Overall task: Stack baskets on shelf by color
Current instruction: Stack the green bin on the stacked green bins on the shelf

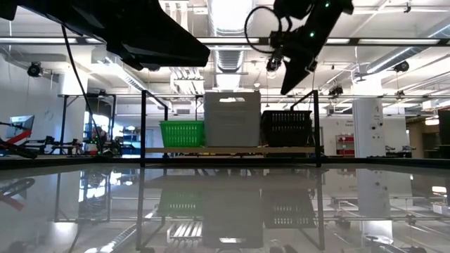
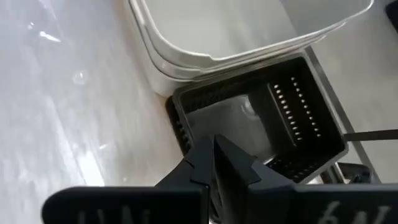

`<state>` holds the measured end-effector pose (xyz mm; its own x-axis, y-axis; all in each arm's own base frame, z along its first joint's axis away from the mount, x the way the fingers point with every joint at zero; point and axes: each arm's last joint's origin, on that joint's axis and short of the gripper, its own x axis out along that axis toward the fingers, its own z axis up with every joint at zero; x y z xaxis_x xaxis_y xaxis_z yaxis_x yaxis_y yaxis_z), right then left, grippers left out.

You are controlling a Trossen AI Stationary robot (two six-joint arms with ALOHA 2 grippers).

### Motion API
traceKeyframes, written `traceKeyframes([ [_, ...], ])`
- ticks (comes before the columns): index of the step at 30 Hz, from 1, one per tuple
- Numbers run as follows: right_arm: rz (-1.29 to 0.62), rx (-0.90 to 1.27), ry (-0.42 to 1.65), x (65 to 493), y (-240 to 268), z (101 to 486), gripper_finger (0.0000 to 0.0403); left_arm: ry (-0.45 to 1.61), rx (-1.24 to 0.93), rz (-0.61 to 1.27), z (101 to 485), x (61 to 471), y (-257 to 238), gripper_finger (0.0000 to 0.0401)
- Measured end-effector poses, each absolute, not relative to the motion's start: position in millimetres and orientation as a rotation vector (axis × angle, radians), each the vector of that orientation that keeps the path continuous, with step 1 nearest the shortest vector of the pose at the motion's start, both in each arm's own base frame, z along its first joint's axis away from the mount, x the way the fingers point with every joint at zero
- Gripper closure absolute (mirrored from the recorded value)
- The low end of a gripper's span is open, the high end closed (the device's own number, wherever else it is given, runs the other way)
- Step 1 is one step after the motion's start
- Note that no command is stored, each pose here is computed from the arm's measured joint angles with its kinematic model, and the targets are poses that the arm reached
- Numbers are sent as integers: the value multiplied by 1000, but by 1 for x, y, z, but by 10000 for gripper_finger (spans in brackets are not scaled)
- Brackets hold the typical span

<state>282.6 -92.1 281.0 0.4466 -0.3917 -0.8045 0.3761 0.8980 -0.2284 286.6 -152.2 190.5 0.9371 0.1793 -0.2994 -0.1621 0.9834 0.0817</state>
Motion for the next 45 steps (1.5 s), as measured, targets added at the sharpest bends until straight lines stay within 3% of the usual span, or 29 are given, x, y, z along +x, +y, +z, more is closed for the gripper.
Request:
traceKeyframes([
  [5, -474, -7, 905, 272, -83, 282, 394, 310, 54, 175, 191, 287, -152, 278],
  [10, -528, 65, 796, 270, -85, 253, 394, 310, 54, 175, 191, 287, -152, 278],
  [17, -543, 79, 814, 272, -87, 225, 394, 308, 55, 174, 191, 287, -152, 278],
  [28, -499, 16, 746, 277, -79, 248, 394, 307, 51, 175, 191, 287, -152, 278],
  [37, -261, -93, 626, 256, 25, 277, 394, 307, 30, 178, 191, 287, -152, 278],
  [45, 10, -60, 612, 192, 146, 277, 394, 245, 135, 110, 204, 303, -155, 278],
])
